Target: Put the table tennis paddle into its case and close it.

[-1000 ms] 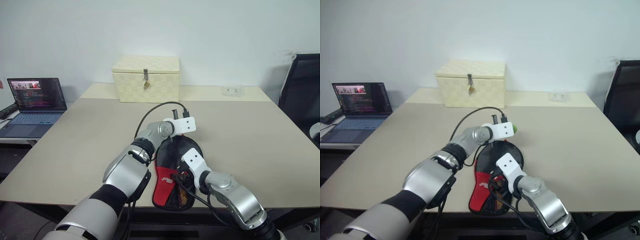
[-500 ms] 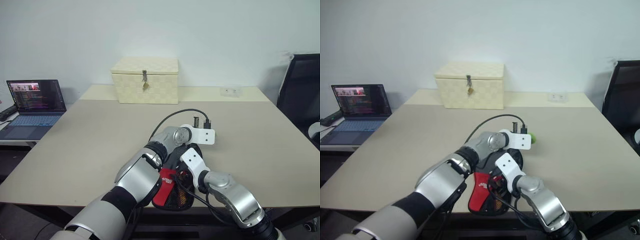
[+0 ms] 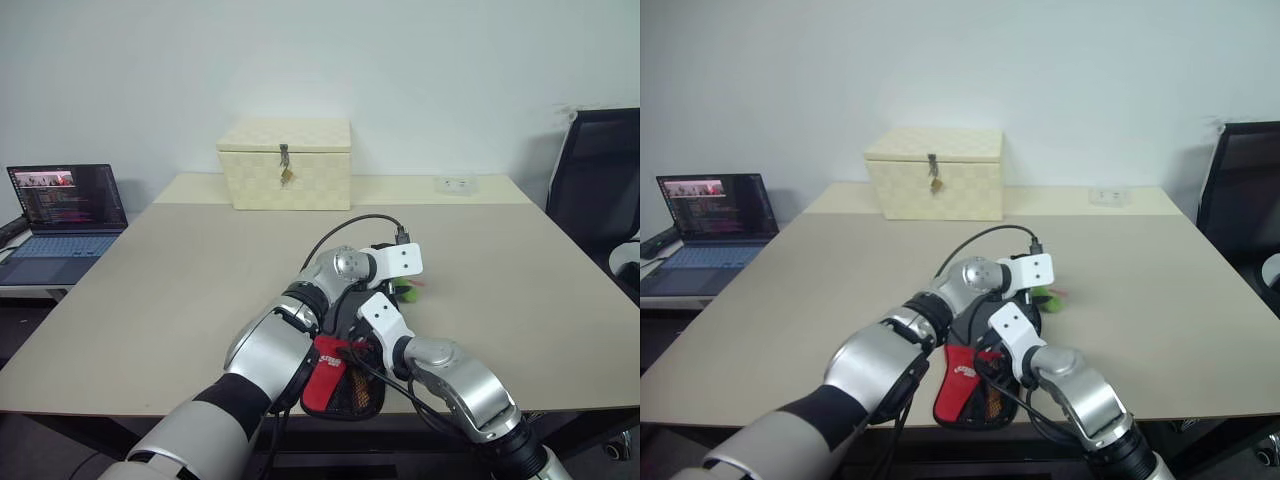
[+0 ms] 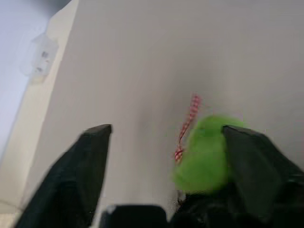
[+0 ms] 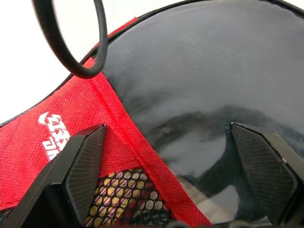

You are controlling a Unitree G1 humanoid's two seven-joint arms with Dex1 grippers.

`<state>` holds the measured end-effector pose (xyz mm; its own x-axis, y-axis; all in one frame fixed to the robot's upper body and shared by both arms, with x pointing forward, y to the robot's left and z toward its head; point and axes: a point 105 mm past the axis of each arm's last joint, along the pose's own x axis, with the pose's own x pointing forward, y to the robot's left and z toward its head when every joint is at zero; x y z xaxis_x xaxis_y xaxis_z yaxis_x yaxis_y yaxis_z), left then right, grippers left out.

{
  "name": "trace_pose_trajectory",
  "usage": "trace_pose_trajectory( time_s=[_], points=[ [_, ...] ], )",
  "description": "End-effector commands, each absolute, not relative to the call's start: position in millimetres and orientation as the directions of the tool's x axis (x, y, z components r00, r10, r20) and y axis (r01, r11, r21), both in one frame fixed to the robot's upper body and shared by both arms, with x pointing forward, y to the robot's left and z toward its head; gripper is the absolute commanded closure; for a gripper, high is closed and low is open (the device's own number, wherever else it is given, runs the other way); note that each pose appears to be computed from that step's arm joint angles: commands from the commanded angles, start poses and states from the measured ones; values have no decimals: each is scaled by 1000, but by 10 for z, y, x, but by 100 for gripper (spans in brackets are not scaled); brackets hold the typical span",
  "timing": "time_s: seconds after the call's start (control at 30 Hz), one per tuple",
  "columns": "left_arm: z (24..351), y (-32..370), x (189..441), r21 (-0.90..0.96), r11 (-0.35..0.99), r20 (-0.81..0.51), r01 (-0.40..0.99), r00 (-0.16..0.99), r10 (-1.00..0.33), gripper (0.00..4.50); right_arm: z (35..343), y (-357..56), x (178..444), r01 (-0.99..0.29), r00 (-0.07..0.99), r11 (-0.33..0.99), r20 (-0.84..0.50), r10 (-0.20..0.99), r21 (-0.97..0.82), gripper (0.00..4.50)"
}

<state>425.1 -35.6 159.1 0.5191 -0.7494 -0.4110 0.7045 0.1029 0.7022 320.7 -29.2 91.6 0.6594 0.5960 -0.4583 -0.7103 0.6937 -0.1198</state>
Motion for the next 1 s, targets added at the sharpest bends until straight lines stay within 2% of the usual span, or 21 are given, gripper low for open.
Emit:
trace_pose_trajectory(
  time_s=[0.03, 0.17, 0.3, 0.47, 0.5, 0.57, 0.67, 0.77, 0.9, 1.0],
  points=[
    [1809, -301, 4282, 710, 148, -341, 689, 519, -784, 8, 853, -338, 3198, -695, 637, 718, -506, 581, -51, 0],
    [1990, -183, 4350, 684, 250, -257, 685, 548, -796, 8, 1056, -337, 3131, -727, 614, 686, -473, 632, -27, 0],
    [2250, 6, 4405, 618, 372, -136, 692, 560, -817, 8, 1406, -396, 3062, -747, 601, 664, -408, 688, 19, 0],
    [2396, 282, 4459, 514, 492, -21, 703, 584, -812, 8, 1805, -530, 3002, -766, 599, 642, -324, 732, 38, 0],
    [2366, 345, 4459, 482, 505, -11, 716, 581, -813, 8, 1863, -599, 3001, -764, 604, 644, -318, 731, 27, 0],
    [2195, 439, 4354, 408, 434, -37, 803, 490, -871, 8, 1968, -785, 3008, -761, 618, 648, -314, 720, -13, 0],
    [1900, 551, 4203, 327, 314, -123, 891, 370, -921, 8, 2014, -990, 3014, -773, 617, 627, -337, 711, -92, 0],
    [1656, 673, 4103, 274, 248, -205, 929, 308, -929, 8, 2010, -1246, 3138, -741, 662, 641, -378, 647, -200, 0],
    [1526, 744, 4088, 255, 249, -252, 934, 313, -916, 8, 1959, -1470, 3344, -699, 713, 617, -418, 563, -361, 0],
    [1489, 728, 4119, 256, 281, -256, 925, 345, -903, 8, 1914, -1486, 3517, -675, 736, 632, -411, 538, -382, 0]
  ],
)
